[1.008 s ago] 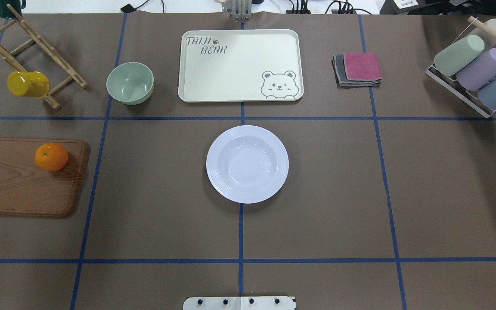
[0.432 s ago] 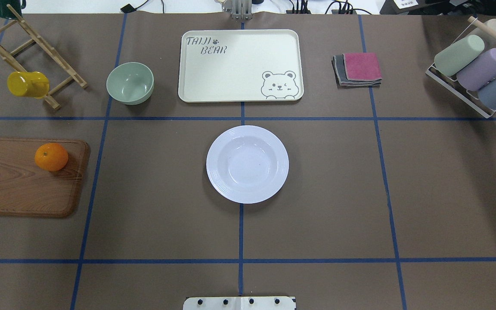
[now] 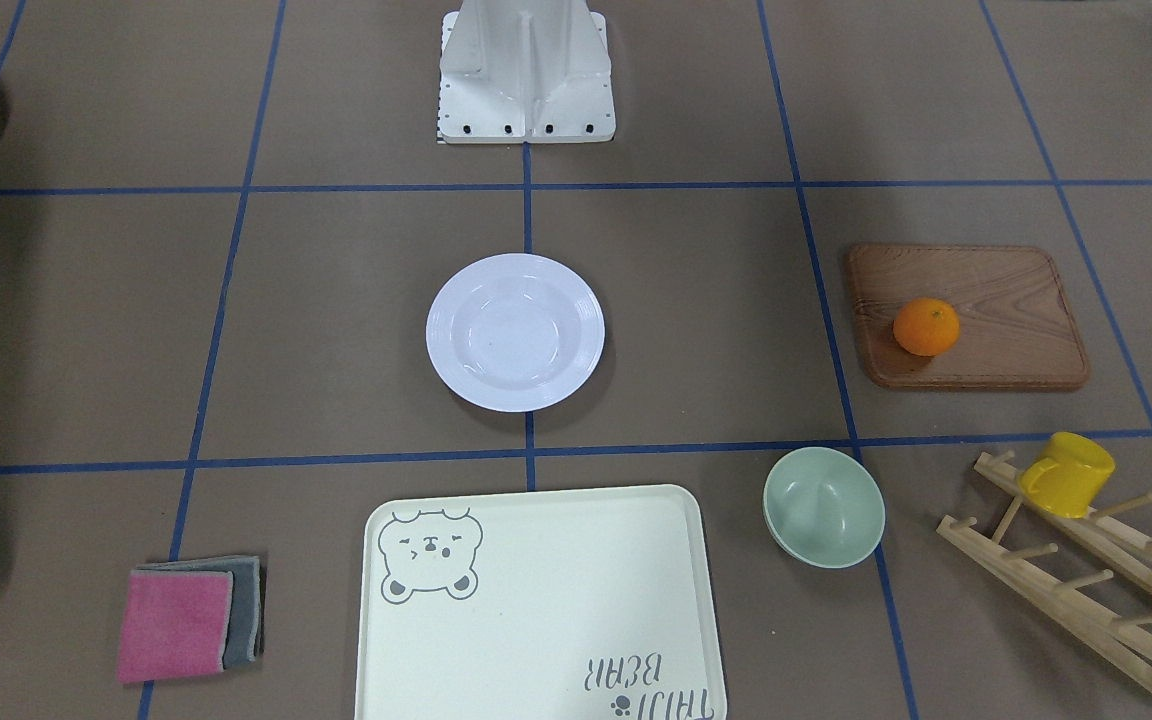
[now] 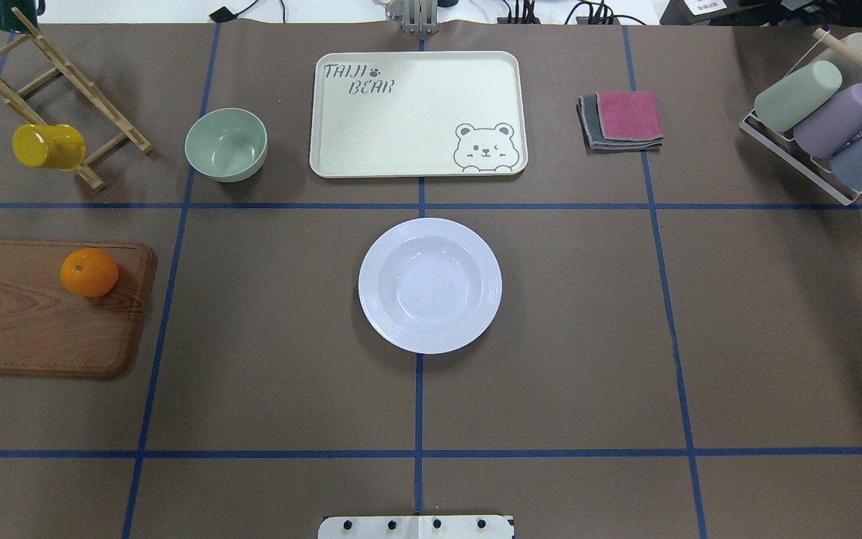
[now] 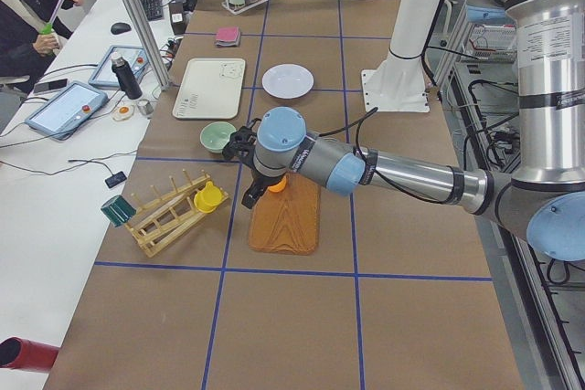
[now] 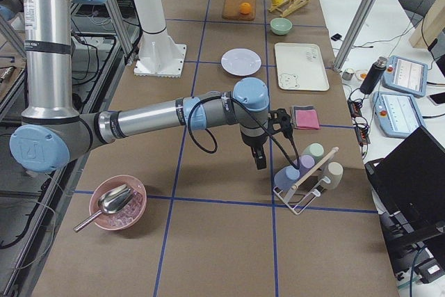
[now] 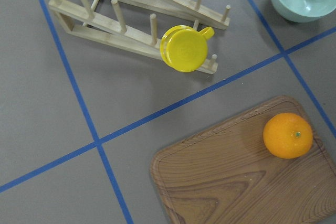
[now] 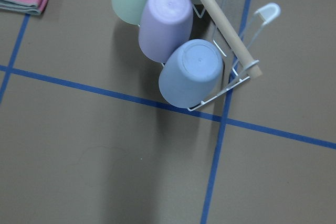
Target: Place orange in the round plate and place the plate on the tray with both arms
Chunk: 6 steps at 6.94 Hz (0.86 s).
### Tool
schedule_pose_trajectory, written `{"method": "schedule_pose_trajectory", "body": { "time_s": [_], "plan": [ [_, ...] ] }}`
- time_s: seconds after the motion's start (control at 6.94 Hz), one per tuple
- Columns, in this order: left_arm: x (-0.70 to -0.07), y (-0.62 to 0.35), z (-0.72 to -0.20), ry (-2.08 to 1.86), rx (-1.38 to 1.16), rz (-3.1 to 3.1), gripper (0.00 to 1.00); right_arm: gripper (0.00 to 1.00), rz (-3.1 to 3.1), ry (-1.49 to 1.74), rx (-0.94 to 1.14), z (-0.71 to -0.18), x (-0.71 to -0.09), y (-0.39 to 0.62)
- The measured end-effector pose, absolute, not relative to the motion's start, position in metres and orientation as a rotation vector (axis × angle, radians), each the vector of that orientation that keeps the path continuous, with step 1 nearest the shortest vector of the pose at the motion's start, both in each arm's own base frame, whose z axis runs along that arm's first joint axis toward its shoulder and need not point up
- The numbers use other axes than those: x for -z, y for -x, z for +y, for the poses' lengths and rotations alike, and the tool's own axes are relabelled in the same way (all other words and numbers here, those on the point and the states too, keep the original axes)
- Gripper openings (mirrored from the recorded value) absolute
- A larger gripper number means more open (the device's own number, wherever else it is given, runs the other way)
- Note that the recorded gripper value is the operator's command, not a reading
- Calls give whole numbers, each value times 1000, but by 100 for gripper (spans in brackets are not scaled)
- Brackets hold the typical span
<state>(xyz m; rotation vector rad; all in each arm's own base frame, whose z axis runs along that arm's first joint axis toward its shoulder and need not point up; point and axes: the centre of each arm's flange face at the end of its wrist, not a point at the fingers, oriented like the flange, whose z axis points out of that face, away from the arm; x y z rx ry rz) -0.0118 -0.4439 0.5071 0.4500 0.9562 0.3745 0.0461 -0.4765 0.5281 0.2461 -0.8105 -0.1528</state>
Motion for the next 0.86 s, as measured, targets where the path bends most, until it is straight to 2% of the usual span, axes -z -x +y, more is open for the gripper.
{"method": "schedule_pose_trajectory", "body": {
  "time_s": [0.43, 0.86],
  "plan": [
    [-490, -83, -451, -351, -243, 946, 99, 100, -802, -215, 72, -480, -517, 16],
    [-480, -211, -454, -318, -181, 846, 99, 100, -800, -226, 69, -466, -530, 26]
  ]
}}
